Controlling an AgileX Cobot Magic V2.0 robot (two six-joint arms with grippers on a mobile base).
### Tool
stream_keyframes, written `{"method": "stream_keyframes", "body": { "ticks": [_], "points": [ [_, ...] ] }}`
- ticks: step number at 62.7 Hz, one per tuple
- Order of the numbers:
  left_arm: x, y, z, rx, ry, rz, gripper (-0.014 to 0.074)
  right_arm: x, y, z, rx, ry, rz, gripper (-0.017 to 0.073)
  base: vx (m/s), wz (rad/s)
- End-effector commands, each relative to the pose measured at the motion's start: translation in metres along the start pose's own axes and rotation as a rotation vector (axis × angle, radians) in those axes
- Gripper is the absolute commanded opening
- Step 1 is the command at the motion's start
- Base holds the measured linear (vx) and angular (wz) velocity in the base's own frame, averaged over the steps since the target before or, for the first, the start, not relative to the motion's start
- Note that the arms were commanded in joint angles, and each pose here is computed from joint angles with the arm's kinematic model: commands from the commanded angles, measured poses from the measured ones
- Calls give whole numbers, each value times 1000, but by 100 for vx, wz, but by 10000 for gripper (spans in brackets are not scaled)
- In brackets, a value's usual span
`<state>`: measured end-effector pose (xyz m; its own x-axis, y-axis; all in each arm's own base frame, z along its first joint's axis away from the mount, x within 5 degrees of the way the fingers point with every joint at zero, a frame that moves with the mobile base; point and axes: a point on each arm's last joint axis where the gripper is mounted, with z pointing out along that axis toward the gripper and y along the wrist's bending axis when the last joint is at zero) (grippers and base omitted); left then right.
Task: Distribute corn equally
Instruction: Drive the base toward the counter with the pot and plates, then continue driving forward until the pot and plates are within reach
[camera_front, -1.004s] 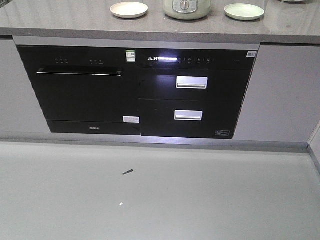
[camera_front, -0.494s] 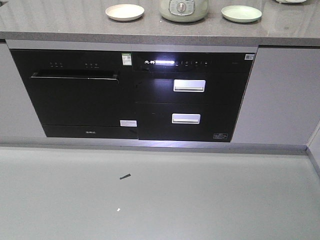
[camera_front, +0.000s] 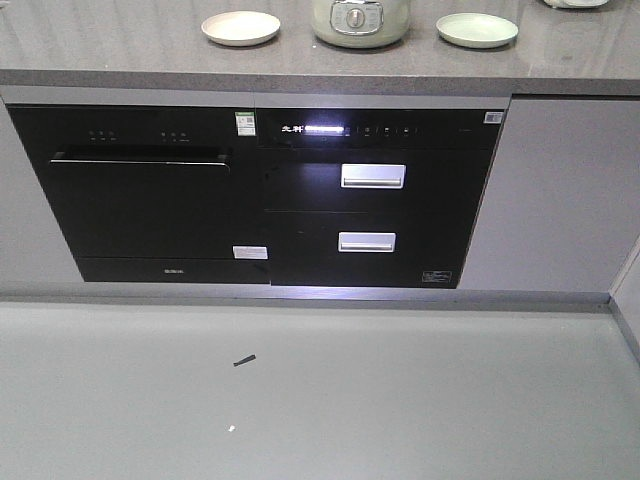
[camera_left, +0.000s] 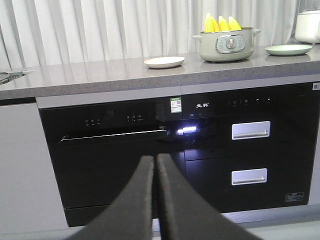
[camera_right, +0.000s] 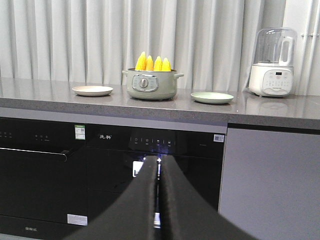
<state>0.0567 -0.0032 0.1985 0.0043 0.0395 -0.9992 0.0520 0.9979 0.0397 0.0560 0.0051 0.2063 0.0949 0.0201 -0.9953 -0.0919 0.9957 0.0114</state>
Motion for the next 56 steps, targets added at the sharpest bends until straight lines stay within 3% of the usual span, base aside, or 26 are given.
{"method": "stream_keyframes", "body": {
  "ticks": [1,56],
  "points": [
    [-6,1,-1,-11,-82,-11,-7,-5,0,-1,-5,-77,-11,-4,5,-3],
    [-6,1,-1,-11,-82,-11,-7,-5,0,-1,-5,-77,-11,-4,5,-3]
  ]
}}
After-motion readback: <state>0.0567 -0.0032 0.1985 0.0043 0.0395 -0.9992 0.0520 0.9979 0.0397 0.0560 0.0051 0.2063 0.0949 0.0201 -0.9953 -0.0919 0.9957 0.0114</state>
